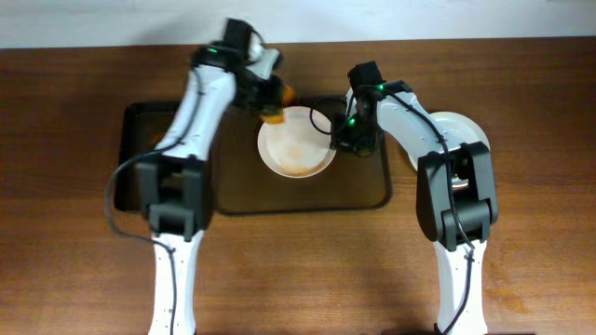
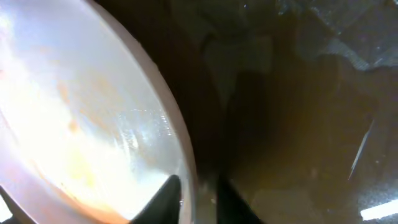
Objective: Clean dirty plates on tray and stack at the side
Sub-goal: 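Carry the last plate right and stack it on the pile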
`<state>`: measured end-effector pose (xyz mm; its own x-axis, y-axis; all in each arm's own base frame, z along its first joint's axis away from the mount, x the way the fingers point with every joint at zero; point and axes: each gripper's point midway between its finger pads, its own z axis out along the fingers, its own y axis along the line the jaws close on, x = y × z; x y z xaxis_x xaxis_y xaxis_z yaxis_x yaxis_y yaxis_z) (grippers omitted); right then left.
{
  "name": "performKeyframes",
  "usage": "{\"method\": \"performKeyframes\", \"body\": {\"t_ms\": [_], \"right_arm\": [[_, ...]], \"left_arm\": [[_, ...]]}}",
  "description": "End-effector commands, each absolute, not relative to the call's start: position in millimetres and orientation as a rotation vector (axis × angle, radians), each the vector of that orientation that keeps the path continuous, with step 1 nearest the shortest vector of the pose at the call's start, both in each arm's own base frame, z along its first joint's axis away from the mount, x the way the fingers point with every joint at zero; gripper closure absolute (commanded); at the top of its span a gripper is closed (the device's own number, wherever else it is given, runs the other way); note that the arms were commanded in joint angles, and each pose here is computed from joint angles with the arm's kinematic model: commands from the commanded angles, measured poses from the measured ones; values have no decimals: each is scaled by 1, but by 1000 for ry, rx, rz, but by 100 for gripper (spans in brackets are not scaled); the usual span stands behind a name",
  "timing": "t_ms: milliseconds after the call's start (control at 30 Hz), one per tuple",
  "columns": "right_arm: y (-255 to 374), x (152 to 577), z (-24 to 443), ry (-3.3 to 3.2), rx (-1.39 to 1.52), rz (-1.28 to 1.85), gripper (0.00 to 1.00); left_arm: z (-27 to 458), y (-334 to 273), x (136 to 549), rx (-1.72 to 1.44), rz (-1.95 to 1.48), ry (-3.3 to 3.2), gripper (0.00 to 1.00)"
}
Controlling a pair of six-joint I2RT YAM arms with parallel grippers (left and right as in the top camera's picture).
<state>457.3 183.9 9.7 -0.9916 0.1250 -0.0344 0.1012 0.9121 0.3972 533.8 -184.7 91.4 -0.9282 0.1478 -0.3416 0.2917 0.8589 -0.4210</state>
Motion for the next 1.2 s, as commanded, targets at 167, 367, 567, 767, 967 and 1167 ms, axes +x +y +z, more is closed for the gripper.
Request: {"method": "performKeyframes", "body": {"t_ms": [167,367,567,767,967,1167], "right_arm": [[184,470,-8,2922,-102,528,68],[185,461,15,2931,-109,527,96],[121,469,145,2658,-41,-58,96],[142,442,247,2061,-3,-915,96],[182,404,301,1740,-12,-1107,96],[191,417,217,2205,-191,-754,96]], "left_arm": [[150,-106,531,34,-690,2728,100],[144,-100,528,18,-627,2762,100],[144,-100,527,18,-628,2764,100],[144,-99,527,17,-628,2764,100],[144,-99,526,16,-627,2768,100],[141,-92,527,2,-568,2780,100]]}}
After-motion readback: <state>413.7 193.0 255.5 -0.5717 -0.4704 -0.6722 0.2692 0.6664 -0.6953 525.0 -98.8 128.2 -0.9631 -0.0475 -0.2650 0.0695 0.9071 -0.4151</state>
